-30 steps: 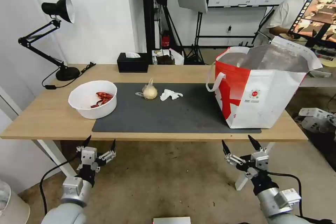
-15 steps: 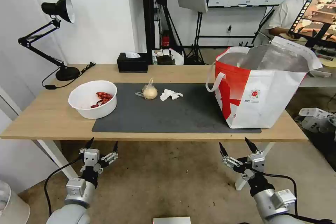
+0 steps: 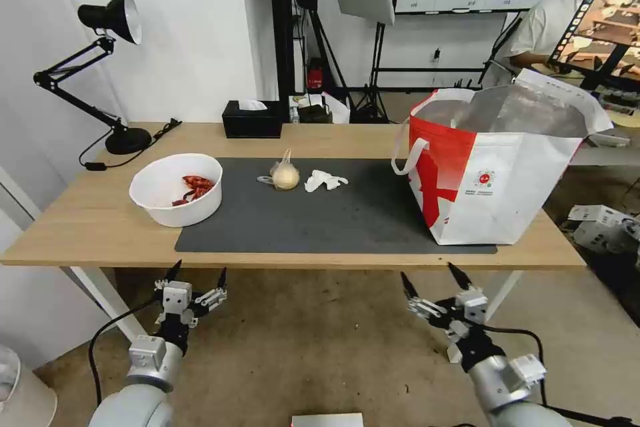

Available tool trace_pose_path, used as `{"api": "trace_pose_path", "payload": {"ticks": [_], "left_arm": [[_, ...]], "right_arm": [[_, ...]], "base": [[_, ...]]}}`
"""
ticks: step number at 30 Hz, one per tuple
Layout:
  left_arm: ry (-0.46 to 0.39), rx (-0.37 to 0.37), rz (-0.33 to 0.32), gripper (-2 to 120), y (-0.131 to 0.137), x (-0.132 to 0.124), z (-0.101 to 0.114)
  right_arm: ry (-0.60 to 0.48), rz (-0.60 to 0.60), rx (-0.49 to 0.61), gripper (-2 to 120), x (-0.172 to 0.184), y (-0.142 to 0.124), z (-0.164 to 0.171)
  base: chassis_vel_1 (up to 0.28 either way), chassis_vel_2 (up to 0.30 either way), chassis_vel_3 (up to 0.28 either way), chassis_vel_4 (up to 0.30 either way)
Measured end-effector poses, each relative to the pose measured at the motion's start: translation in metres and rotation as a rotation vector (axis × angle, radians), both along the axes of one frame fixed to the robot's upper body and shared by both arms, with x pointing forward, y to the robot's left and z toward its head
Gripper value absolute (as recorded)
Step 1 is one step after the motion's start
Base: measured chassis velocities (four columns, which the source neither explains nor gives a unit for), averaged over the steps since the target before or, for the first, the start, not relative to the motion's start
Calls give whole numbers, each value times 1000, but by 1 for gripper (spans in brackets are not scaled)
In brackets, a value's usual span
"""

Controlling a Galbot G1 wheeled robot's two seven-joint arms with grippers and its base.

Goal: Pick up the trash from the table and place it into the takeout bag.

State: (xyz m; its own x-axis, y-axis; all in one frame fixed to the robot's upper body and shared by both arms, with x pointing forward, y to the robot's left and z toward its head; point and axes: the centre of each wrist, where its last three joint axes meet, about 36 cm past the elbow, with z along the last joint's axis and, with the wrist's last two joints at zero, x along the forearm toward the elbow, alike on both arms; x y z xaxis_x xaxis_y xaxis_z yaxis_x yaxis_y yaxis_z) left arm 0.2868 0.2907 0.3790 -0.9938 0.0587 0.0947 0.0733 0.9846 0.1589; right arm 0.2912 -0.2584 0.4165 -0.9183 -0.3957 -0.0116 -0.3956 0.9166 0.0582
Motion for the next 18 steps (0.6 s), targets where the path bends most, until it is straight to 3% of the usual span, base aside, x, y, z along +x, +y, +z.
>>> {"api": "trace_pose_path", "payload": {"ticks": [5, 10, 18], "left_arm": [[-11, 0, 7, 100, 0, 0, 4], [-15, 3, 16, 100, 3, 0, 5], [-17, 10, 31, 100, 10, 7, 4]], "right_arm": [[-2, 86, -2, 100, 57, -8, 22], [-5, 97, -20, 100, 105, -7, 30], [103, 76, -26, 100, 205, 48, 37]], "base": [[0, 0, 0, 0], [0, 0, 0, 0], [0, 0, 0, 0]]}}
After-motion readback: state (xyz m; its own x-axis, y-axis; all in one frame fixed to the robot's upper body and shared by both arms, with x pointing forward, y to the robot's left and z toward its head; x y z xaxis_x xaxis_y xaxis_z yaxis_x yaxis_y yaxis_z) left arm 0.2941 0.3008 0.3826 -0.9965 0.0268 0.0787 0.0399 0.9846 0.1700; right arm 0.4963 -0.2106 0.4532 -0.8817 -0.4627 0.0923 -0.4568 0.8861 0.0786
